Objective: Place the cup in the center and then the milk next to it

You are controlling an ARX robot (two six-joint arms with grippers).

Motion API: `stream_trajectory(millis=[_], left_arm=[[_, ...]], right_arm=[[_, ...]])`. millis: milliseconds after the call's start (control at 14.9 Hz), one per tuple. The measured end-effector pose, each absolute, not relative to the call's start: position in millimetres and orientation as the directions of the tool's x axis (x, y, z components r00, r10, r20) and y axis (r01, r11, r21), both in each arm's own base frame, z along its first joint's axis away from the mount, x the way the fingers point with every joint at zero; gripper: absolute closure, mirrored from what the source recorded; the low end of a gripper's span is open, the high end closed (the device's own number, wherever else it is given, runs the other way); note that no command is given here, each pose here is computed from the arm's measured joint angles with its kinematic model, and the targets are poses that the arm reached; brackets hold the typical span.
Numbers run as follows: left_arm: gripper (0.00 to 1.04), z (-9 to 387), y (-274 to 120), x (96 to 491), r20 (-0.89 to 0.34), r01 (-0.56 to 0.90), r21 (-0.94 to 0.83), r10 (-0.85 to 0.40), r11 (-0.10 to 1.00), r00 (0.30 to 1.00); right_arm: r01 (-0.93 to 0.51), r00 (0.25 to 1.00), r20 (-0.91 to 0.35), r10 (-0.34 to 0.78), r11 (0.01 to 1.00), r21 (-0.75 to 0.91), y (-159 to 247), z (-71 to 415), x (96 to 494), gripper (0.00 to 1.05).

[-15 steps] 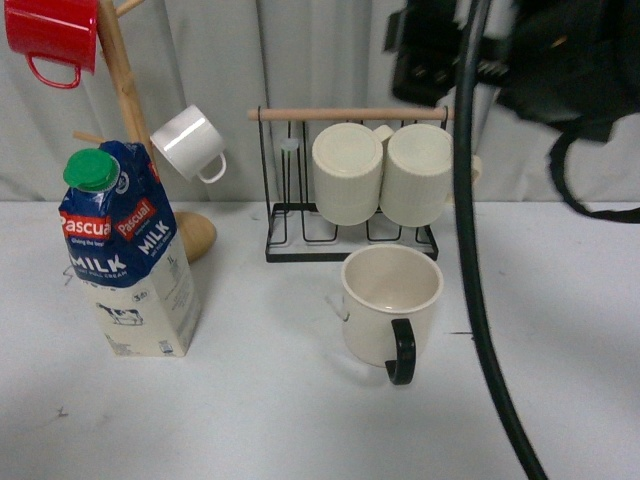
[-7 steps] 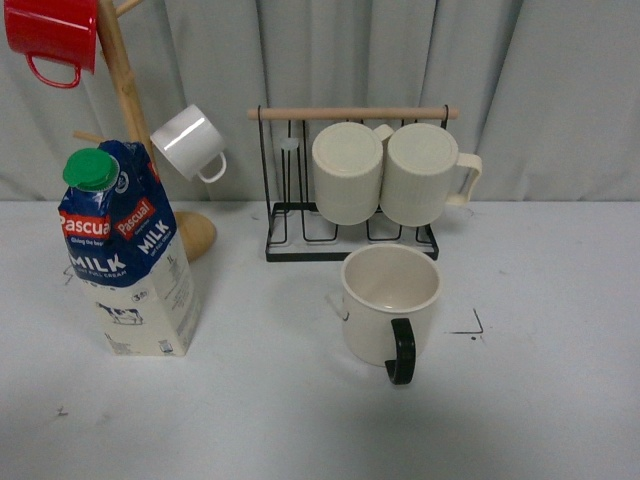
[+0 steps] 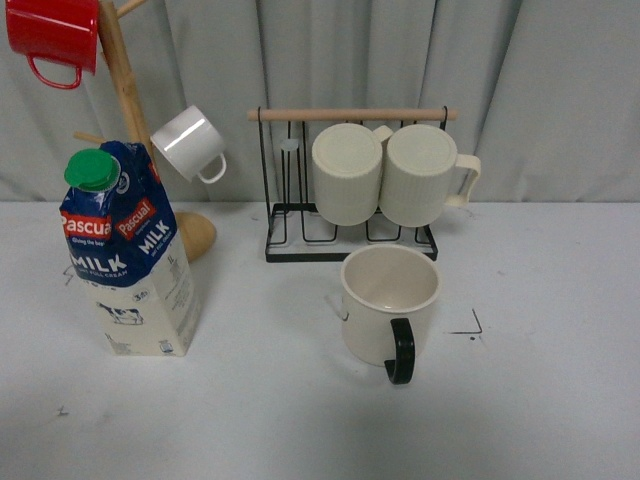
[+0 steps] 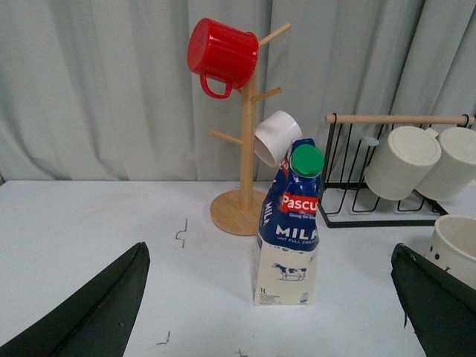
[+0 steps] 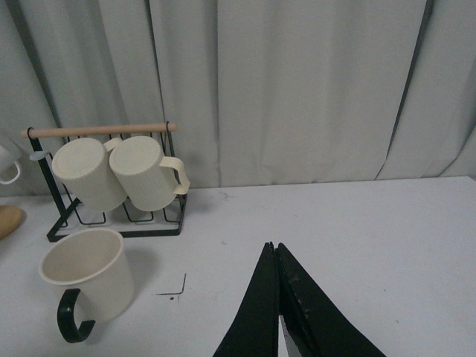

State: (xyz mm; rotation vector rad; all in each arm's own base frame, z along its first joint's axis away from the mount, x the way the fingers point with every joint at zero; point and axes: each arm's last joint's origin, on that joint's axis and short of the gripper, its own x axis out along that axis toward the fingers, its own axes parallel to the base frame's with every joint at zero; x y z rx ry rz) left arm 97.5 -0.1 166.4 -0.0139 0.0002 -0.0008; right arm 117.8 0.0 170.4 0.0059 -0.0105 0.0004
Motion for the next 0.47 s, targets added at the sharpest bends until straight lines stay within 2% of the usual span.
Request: stream_trajectory(millis=[471], left_arm=[[0.07, 166.4, -0.1, 97.5, -0.001, 0.001, -0.014, -0.001, 1.0, 1.0]], right_arm=[[0.0, 1.0, 0.016, 0.0, 1.0, 0.006, 0.0, 170.4, 108.3, 1.03]])
